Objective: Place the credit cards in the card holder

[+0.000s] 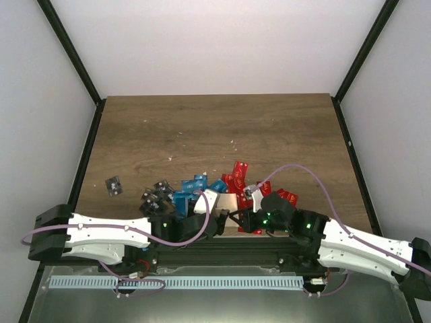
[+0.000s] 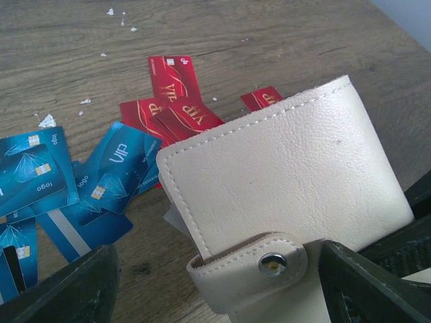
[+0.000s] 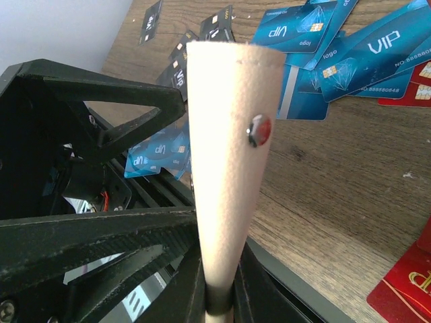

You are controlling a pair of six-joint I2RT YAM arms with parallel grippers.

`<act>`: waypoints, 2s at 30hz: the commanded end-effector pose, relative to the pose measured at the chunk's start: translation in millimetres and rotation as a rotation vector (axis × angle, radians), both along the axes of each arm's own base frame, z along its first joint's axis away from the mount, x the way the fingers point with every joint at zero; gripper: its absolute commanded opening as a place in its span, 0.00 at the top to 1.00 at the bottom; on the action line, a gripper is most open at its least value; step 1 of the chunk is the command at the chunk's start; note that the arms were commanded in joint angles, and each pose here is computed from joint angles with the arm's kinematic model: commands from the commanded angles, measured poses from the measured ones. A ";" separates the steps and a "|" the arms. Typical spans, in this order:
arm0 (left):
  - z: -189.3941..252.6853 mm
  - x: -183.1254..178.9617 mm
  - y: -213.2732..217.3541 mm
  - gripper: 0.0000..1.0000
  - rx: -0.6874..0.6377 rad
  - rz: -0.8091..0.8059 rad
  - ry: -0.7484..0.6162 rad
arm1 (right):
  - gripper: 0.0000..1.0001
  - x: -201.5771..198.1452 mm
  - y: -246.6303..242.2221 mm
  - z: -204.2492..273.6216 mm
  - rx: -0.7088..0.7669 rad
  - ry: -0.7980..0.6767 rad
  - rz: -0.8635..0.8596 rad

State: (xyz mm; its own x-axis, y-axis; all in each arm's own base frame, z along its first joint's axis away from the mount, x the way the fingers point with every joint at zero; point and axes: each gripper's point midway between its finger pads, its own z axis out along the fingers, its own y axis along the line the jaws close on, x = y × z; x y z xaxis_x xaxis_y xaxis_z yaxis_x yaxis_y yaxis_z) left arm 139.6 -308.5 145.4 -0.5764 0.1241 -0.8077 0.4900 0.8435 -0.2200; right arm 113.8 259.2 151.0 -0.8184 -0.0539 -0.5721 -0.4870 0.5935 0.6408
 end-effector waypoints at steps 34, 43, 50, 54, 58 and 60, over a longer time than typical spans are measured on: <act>-6.8 21.3 51.4 0.33 0.030 0.231 0.045 | 0.99 8.4 -9.1 27.9 0.048 -0.037 -0.077; 35.7 -10.6 29.1 0.21 -0.332 -0.064 0.062 | 0.99 4.3 -2.1 47.7 0.125 -0.097 -0.020; 36.8 -16.0 22.8 0.28 -0.356 -0.108 0.067 | 0.99 -8.2 5.5 68.1 0.219 -0.121 0.067; 39.3 -11.7 26.7 0.38 -0.367 -0.078 0.054 | 0.99 -13.4 5.3 78.7 0.259 -0.140 0.095; 42.4 -9.9 31.9 0.49 -0.391 -0.063 0.042 | 0.99 -18.6 5.1 86.3 0.290 -0.154 0.124; 40.5 -10.0 32.8 0.53 -0.392 -0.063 0.042 | 0.99 -21.2 5.8 89.4 0.305 -0.156 0.140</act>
